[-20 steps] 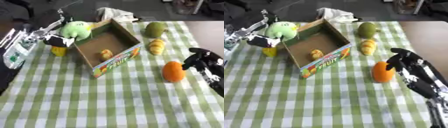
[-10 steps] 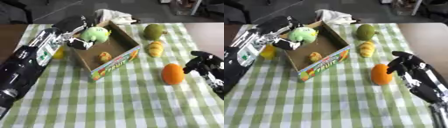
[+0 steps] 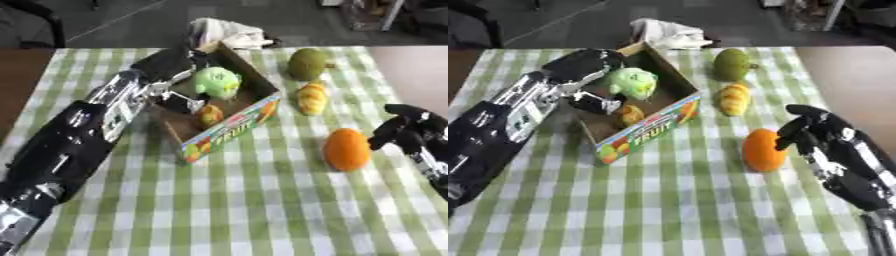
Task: Pick up objects on the table and place them in the box.
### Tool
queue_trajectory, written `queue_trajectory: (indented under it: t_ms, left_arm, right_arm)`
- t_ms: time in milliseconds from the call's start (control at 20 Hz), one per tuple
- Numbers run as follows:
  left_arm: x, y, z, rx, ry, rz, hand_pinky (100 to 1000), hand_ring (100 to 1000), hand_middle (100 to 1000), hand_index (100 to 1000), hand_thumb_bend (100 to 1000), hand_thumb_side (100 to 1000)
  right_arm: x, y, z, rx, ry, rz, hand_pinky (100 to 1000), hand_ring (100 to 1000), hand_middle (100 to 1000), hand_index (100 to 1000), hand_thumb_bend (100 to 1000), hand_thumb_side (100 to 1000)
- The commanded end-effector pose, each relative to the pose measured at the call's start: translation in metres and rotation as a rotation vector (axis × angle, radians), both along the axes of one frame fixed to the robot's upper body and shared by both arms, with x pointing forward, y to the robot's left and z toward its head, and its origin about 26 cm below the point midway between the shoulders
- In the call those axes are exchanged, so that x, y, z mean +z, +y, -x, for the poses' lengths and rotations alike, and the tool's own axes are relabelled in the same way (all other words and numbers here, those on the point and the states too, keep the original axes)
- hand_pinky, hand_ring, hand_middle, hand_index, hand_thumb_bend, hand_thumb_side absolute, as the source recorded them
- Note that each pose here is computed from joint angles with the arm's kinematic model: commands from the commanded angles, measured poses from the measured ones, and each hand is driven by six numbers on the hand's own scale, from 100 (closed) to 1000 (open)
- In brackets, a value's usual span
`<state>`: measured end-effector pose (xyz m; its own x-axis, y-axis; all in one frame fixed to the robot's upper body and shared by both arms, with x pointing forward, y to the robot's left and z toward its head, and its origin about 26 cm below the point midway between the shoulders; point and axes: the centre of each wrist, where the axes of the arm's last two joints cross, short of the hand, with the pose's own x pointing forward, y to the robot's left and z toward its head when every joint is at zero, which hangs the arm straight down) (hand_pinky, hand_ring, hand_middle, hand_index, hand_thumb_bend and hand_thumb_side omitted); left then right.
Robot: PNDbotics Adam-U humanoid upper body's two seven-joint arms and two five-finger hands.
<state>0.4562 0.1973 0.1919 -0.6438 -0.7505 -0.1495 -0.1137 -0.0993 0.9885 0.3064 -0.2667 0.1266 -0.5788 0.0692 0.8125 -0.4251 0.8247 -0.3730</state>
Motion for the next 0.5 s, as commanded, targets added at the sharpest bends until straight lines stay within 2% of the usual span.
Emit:
queue_trajectory:
  t_ms: [50, 200, 250, 300, 400, 500]
  left_arm:
    - [0.017, -0.001, 0.001, -0.012, -0.03, -0.026, 830, 814, 831, 925, 231, 327]
    - [0.015, 0.002, 0.002, -0.03, -0.001, -0.088, 847, 838, 859, 940, 233, 399]
    - [0.017, 0.004, 0.002, -0.032, 0.008, -0.101, 858, 853, 876, 949, 232, 474]
    - [0.019, 0.006, 0.002, -0.034, 0.016, -0.11, 862, 858, 882, 953, 239, 502]
    - [0.024, 0.008, 0.003, -0.035, 0.028, -0.127, 872, 870, 897, 964, 285, 583]
    - [0.029, 0.01, 0.005, -0.036, 0.031, -0.136, 875, 873, 900, 967, 321, 620]
  right_arm:
    - [0.008, 0.001, 0.0, 0.012, -0.028, 0.004, 706, 578, 607, 869, 100, 470]
    - [0.008, 0.001, 0.0, 0.01, -0.029, 0.004, 706, 578, 607, 869, 100, 470]
    - [0.008, 0.0, 0.0, 0.01, -0.029, 0.004, 706, 578, 607, 869, 100, 470]
    - [0.008, 0.0, 0.0, 0.009, -0.029, 0.005, 706, 578, 607, 869, 100, 470]
    - [0.008, 0.0, 0.0, 0.008, -0.029, 0.006, 706, 578, 607, 869, 100, 470]
    - [0.008, 0.0, 0.0, 0.006, -0.028, 0.006, 706, 578, 607, 869, 100, 470]
